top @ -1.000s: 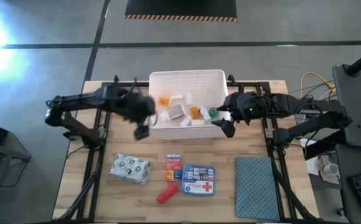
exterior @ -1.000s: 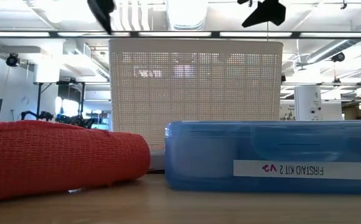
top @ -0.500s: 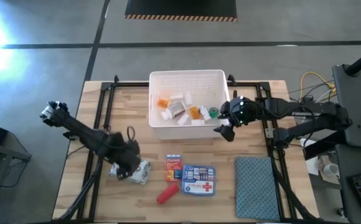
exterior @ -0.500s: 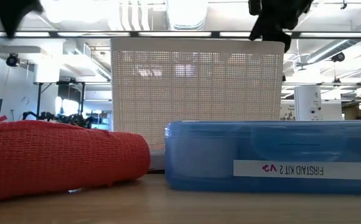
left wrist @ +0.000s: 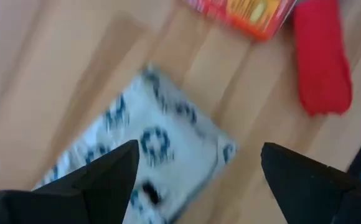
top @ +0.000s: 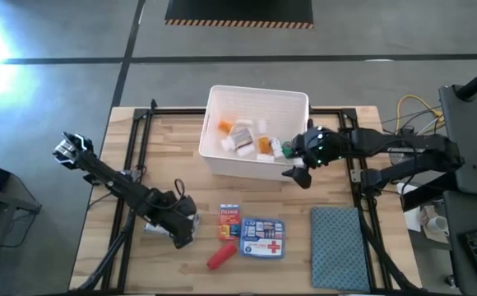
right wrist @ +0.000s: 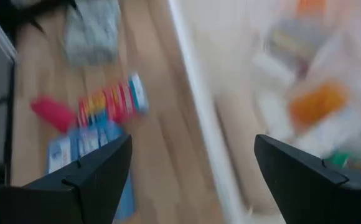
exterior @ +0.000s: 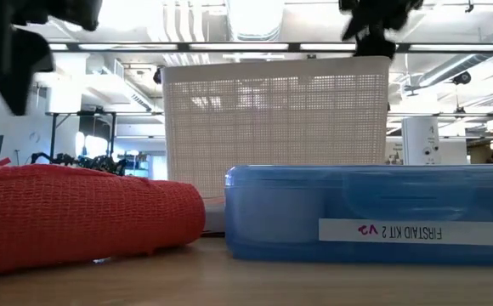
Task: Pick & place medical supplies in basket/bin
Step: Put the medicine box into the white bin
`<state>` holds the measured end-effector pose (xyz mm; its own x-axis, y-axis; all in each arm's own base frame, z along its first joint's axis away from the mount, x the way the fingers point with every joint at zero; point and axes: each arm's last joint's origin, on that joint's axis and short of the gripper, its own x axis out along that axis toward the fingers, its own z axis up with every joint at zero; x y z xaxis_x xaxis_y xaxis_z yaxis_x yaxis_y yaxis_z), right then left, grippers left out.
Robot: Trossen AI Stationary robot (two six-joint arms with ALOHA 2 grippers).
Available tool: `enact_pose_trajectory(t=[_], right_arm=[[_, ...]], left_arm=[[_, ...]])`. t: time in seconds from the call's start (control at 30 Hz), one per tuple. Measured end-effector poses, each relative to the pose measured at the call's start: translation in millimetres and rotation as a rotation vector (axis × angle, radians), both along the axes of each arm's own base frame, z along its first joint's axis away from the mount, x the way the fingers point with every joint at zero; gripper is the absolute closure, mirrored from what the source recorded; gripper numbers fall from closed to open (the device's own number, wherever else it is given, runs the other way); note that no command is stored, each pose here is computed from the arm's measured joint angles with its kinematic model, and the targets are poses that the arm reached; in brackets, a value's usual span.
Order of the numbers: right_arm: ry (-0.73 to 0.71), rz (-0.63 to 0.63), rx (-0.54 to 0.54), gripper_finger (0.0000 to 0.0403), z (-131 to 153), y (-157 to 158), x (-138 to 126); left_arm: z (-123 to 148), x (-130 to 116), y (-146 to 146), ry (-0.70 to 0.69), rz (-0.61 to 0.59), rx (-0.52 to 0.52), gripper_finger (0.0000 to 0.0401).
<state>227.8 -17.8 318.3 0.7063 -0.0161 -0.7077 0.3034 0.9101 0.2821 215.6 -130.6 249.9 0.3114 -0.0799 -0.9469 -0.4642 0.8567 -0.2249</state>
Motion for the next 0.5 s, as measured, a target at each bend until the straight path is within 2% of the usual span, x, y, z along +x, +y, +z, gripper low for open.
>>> enact_pose_trajectory(t=[0.13, 0.2, 0.27, 0.33, 0.4, 0.5], right_arm=[[-0.122, 0.013, -0.104, 0.0075, 35, 3, -1], [-0.168, 0.011, -0.150, 0.0075, 51, 9, -2], [-0.202, -0.004, -0.195, 0.0075, 64, 16, -7], [-0.198, -0.054, -0.234, 0.0075, 73, 22, -14], [-0.130, -0.133, -0.248, 0.0075, 72, 25, -21], [0.013, -0.259, -0.187, 0.0075, 61, 29, -34]], left_arm=[[-4, 13, -4, -0.154, -0.055, 0.080, 0.0087], [-13, 23, -5, -0.227, -0.029, 0.115, 0.0086], [-23, 35, -2, -0.280, 0.030, 0.096, 0.0086], [-37, 45, 7, -0.276, 0.159, 0.063, 0.0086], [-51, 50, 19, -0.228, 0.326, 0.019, 0.0086], [-64, 58, 31, -0.215, 0.569, -0.057, 0.0086]])
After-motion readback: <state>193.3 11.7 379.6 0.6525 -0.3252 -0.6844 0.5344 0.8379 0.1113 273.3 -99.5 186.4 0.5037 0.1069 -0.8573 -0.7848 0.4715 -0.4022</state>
